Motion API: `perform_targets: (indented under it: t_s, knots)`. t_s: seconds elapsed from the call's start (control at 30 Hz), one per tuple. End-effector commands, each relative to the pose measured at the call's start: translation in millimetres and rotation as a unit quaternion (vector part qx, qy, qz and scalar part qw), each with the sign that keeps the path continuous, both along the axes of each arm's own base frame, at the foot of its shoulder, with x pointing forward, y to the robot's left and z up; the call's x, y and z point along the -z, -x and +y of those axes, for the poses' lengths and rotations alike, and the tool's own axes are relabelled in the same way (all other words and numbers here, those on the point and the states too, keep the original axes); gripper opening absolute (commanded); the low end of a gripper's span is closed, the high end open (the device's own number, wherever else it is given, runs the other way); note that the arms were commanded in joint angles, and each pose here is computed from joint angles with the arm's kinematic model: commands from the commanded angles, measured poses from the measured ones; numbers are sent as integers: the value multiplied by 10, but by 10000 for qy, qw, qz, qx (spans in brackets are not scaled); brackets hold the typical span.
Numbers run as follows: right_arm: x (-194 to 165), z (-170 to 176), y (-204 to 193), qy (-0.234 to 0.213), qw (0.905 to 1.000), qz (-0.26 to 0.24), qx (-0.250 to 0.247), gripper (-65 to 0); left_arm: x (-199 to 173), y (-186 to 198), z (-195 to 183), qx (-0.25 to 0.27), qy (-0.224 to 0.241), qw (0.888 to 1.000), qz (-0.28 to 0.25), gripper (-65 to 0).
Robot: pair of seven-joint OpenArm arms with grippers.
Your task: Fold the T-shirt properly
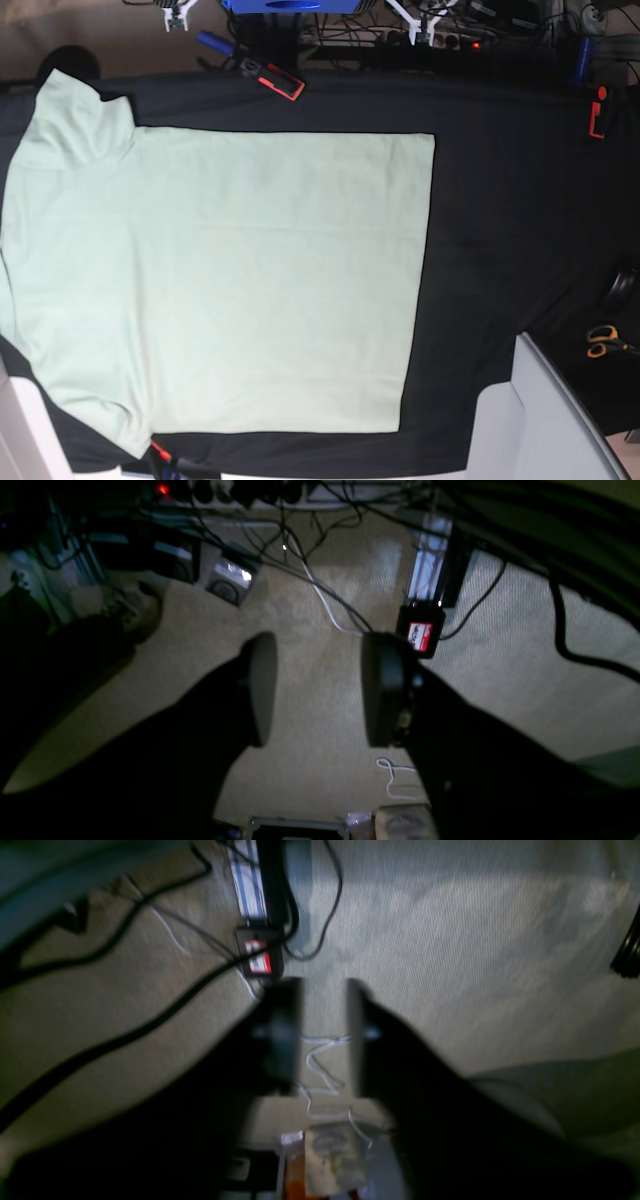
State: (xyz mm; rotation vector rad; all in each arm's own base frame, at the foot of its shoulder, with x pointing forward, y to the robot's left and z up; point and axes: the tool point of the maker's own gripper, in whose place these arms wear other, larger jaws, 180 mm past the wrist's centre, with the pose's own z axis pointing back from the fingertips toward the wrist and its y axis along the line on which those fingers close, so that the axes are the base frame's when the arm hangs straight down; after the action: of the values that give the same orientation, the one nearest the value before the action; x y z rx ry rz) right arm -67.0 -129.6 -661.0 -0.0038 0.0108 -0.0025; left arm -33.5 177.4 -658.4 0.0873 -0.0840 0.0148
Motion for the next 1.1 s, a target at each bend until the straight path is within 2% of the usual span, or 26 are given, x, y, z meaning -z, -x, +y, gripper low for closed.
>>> perform_targets:
  t_s: [0.0,0.03,0.07,0.27,0.3,0.33,0.4,0.43,0.47,0.53,0.67,0.73,0.77,0.83,0.87,0.9,0.93,0.97,1.0,1.03,1.07]
  knots:
    - [-5,-4,42,3,10000,23,2,-318,-7,0,44,5,-54,10000,-32,-361]
    - [-5,0,42,-6,10000,23,-5,-277,-7,0,44,5,-54,10000,-32,-358]
    - [-5,-2,42,-3,10000,23,10,-264,-7,-3,44,6,-54,10000,-40,-354]
    - [-8,-24,55,15,10000,15,14,-271,-7,-3,44,6,-54,10000,-40,-375]
    - [-9,-67,21,48,10000,-38,6,-300,-7,-3,44,6,-54,10000,-40,-403]
    - [-12,-69,32,50,10000,-46,4,-357,-7,-3,46,-9,-56,10000,-41,-455]
    - [-17,-92,43,69,10000,-54,7,-544,-8,-9,46,-8,-57,10000,-49,-610]
    - [-17,-93,36,70,10000,-61,7,-647,-8,-9,46,-8,-57,10000,-49,-650]
    - [-18,-103,47,77,10000,-54,5,-650,-8,-9,46,-8,-57,10000,-49,-650]
    - [-20,-113,67,85,10000,-38,3,-609,-8,-15,47,-8,-58,10000,-56,-648]
    - [-20,-113,67,85,10000,-38,3,-601,-8,-21,47,-7,-58,10000,-64,-632]
    - [-18,-113,46,85,9999,-54,3,-580,-8,-21,47,-7,-58,10000,-64,-561]
    - [-18,-113,49,85,10000,-46,4,-530,-8,-21,47,-7,-58,10000,-64,-489]
    - [-19,-113,59,85,10000,-38,3,-379,-9,-11,47,-7,-58,10000,-56,-373]
    - [-20,-113,69,85,10000,-31,3,-299,-9,-11,47,-7,-58,10000,-56,-353]
    - [-21,-112,80,83,10000,-23,-4,-247,-11,21,48,-5,-59,10000,-41,-358]
    - [-22,-112,78,83,10000,-38,-5,-234,-14,39,49,-4,-61,10000,-33,-376]
    - [-25,-112,96,83,10000,-30,-5,-261,-15,31,51,-2,-63,10000,-48,-415]
    - [-30,-134,116,100,9999,-30,-10,-332,-19,3,56,4,-70,9999,-94,-477]
    - [-33,-178,77,136,9999,-99,-13,-432,-24,1,60,9,-75,9999,-116,-558]
    - [-37,-214,22,165,9997,-184,-9,-561,-31,-6,65,17,-82,9998,-154,-650]
